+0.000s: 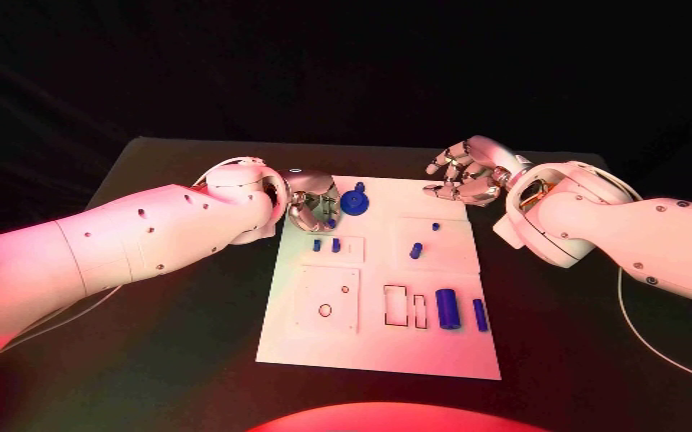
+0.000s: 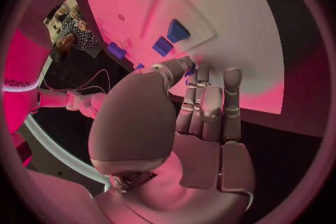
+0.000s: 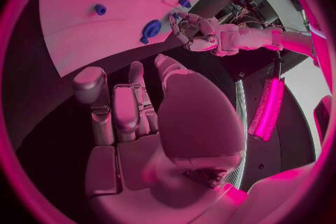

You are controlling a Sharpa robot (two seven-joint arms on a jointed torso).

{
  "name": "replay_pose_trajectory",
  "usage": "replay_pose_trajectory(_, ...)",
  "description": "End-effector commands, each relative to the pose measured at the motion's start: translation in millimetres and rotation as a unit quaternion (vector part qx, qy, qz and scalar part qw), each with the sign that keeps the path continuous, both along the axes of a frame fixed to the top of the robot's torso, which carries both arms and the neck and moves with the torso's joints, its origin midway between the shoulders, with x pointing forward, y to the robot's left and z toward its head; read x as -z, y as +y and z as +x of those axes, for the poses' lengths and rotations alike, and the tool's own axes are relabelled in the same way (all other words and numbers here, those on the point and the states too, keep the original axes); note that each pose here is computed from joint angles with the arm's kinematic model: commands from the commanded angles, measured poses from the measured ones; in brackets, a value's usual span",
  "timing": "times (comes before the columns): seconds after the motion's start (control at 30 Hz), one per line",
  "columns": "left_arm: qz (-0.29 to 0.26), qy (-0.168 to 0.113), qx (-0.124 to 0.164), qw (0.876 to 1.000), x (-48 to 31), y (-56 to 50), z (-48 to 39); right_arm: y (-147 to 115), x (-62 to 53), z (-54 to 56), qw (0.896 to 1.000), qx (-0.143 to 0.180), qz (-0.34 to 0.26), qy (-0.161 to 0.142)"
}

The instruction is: Assemble the parts on the task board

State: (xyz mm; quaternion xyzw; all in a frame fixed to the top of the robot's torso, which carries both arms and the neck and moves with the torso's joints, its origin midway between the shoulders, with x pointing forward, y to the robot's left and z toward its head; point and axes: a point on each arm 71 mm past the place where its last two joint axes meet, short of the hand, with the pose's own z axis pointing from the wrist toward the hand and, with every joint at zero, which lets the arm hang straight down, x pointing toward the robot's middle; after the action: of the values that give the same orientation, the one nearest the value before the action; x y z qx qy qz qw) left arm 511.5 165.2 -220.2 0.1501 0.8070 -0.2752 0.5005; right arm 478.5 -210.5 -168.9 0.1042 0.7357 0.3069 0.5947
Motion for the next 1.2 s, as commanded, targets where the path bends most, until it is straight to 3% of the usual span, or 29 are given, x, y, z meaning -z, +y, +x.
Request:
replay_pose_trajectory(0.03,0.000,0.008,0.005,1.000,1.9,-0.2,-1.3,2,0.7,-0.7,1.000,-0.009,-0.005,0.001)
replay_pose_trajectory(1.2,0.001,0.009,-0.013,1.000,2.7,10.0,0.1,-1,2.7,-0.8,1.000,-0.012,-0.013,0.011)
